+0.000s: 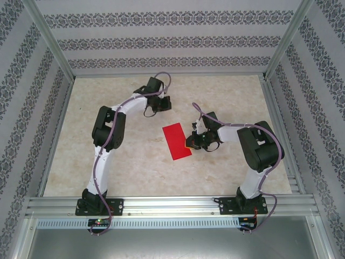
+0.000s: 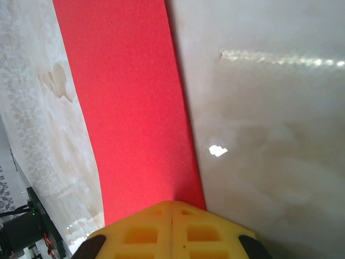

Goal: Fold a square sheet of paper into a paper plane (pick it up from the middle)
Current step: First fold in half a square sheet of paper at the center of the table.

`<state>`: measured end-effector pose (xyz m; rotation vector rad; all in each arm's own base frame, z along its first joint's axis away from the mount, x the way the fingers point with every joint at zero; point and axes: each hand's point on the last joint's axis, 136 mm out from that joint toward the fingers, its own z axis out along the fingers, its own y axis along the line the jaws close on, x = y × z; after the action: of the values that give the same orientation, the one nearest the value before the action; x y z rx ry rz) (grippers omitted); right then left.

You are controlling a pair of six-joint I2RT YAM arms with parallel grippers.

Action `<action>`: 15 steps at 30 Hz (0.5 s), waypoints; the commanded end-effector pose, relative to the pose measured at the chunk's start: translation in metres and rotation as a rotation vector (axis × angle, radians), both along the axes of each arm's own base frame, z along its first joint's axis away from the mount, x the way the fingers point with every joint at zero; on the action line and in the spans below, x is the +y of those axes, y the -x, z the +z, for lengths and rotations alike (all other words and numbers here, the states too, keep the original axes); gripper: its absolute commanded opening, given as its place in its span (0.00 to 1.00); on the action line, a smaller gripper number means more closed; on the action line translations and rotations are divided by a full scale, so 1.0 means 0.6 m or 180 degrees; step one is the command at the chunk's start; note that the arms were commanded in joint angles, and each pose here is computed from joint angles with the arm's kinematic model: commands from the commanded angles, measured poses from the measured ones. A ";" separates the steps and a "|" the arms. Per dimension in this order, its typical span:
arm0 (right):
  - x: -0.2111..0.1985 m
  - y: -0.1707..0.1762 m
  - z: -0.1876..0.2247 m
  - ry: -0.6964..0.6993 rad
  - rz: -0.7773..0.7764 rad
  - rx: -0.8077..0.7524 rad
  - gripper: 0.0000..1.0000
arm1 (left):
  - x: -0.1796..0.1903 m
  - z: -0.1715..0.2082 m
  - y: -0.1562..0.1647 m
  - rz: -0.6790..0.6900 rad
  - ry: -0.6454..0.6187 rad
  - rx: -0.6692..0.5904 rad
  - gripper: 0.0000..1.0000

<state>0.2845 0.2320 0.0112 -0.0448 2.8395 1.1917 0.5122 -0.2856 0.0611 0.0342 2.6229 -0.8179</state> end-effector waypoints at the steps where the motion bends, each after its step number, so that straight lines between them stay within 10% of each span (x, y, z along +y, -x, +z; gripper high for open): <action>1: 0.006 0.048 -0.050 0.0314 -0.0056 0.0487 0.02 | -0.004 0.080 0.002 -0.0103 0.0039 -0.0261 0.01; 15: 0.105 -0.034 -0.005 0.0062 -0.0036 0.0135 0.02 | -0.024 -0.008 0.147 -0.0157 0.0476 0.0344 0.00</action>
<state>0.2971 0.2947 0.0141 -0.0342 2.8791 1.2282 0.4278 -0.2873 0.0524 0.0028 2.6980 -0.9864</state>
